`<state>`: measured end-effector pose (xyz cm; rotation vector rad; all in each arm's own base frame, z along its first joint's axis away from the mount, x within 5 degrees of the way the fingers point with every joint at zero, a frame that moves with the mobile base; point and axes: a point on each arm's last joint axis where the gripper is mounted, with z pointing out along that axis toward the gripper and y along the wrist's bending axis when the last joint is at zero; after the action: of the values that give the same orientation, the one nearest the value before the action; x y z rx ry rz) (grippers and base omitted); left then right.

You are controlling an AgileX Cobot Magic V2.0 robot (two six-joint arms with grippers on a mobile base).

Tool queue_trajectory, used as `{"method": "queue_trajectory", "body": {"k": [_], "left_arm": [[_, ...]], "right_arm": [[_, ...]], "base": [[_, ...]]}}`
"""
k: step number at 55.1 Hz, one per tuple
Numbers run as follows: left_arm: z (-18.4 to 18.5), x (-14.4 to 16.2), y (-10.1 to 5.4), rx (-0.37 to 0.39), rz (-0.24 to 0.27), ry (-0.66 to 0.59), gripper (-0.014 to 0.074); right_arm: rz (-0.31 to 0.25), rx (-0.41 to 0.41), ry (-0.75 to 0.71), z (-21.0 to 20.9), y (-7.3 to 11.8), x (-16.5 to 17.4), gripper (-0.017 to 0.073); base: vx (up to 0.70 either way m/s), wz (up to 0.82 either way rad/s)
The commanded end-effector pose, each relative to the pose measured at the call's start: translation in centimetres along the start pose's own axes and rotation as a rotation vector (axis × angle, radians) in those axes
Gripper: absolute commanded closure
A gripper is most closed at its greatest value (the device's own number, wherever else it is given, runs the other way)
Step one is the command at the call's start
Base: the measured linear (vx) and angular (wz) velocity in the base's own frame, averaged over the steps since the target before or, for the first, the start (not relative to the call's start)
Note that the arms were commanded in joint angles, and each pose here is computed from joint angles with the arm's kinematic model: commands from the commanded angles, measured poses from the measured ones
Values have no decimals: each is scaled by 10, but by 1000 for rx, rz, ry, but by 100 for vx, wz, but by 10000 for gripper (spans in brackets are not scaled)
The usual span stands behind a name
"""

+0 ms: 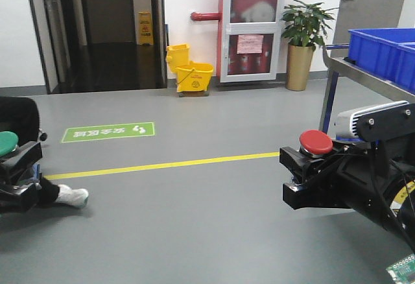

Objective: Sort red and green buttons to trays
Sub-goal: 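Drive the base along the aisle to the cart with trays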

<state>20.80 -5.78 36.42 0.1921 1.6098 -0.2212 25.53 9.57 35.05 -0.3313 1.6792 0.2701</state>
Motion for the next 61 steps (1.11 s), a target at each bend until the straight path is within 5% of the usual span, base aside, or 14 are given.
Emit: {"method": "queue_trajectory", "body": {"k": [1,61], "left_arm": [[-5,-23,0,-8,-7,-138,594],[-5,-23,0,-8,-7,-139,594]], "right_arm": [[0,-15,-152,-9,1,-27,569],[0,-15,-152,-9,1,-27,569]], "base": [[44,-17],[42,-28]]}}
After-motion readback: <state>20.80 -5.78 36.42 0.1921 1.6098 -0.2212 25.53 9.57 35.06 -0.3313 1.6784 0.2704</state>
